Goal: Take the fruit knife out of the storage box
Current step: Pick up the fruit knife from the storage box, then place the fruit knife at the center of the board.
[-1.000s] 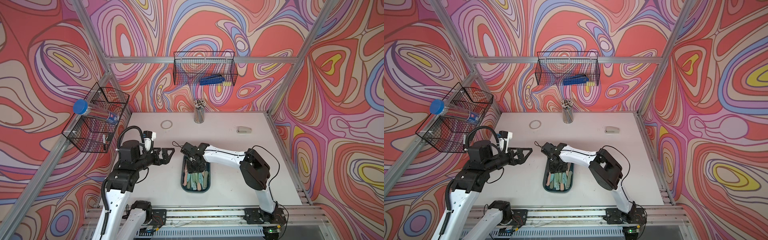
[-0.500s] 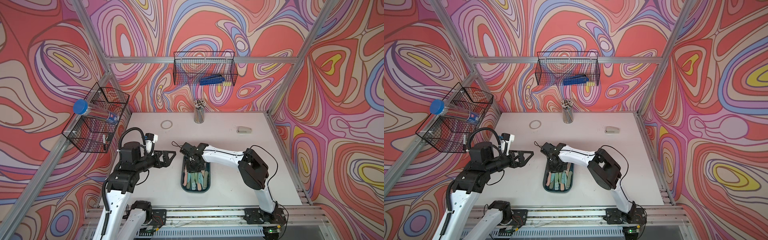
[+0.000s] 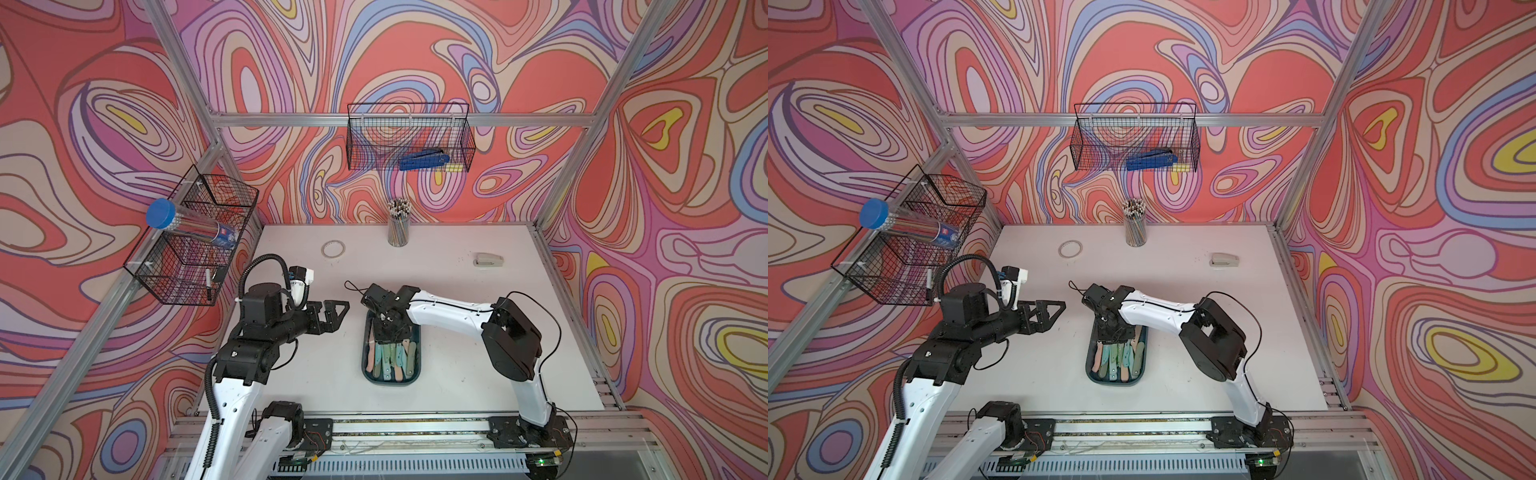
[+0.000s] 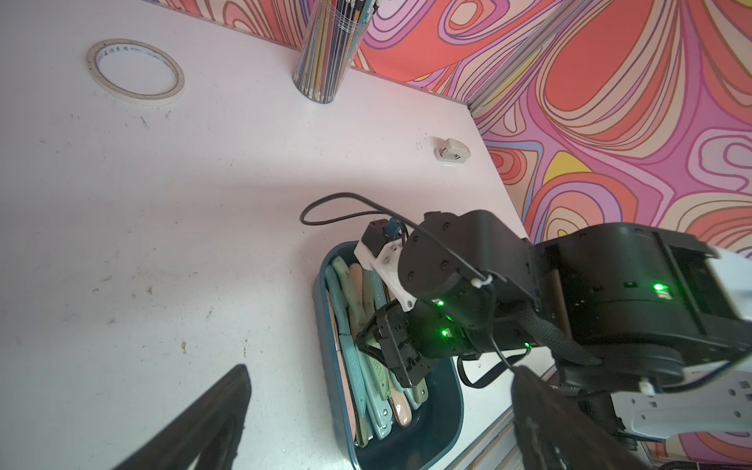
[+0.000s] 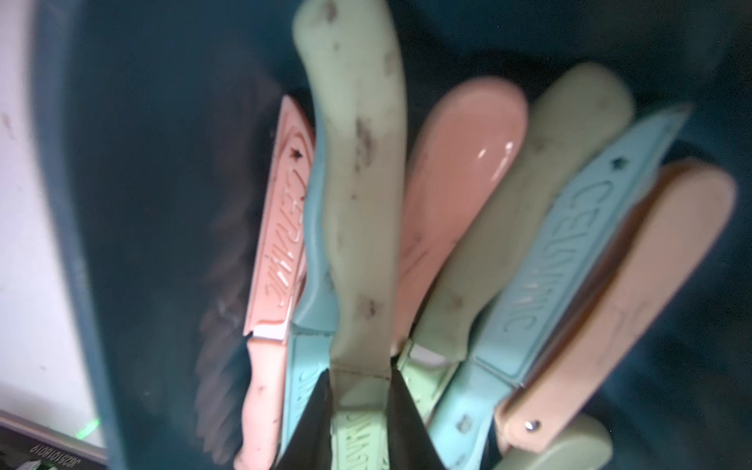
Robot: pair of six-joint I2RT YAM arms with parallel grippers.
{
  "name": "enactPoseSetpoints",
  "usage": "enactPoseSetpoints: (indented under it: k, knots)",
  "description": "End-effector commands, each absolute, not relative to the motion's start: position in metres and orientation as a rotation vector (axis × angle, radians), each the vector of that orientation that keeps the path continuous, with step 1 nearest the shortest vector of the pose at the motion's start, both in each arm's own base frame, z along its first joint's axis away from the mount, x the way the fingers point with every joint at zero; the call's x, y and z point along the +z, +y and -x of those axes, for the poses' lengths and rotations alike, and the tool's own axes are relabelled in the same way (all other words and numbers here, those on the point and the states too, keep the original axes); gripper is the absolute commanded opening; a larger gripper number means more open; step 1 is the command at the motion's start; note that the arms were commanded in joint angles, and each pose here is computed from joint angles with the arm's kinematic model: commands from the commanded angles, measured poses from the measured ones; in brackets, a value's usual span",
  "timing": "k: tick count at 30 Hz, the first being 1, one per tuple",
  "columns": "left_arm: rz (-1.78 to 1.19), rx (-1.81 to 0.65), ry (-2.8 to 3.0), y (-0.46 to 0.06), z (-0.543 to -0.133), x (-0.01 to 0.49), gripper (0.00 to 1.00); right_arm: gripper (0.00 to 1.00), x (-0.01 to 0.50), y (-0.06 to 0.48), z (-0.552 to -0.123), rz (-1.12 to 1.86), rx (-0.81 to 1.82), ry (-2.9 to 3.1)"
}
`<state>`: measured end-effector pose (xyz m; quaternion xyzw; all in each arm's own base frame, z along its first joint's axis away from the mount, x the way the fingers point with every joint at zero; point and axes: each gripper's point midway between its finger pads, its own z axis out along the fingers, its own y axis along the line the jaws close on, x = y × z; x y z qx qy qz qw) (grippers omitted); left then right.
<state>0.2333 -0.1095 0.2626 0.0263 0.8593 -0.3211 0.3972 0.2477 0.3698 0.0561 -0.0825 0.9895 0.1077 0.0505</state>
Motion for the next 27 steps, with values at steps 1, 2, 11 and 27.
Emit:
enactPoseSetpoints:
  k: [1,2,11,27]
  knots:
    - [-0.080,-0.802,2.195,-0.110,-0.233,0.256,0.99,0.09,0.090,0.365,-0.250,0.240,0.358,2.941]
    - [-0.081,-0.803,2.196,-0.110,-0.233,0.256,1.00,0.09,0.094,0.363,-0.250,0.239,0.356,2.933]
    - [-0.113,-0.857,2.210,-0.119,-0.232,0.253,0.99,0.09,0.117,0.334,-0.263,0.192,0.308,2.885]
    - [-0.094,-0.852,2.279,-0.122,-0.237,0.241,0.99,0.07,0.088,0.215,-0.339,0.122,0.133,2.891]
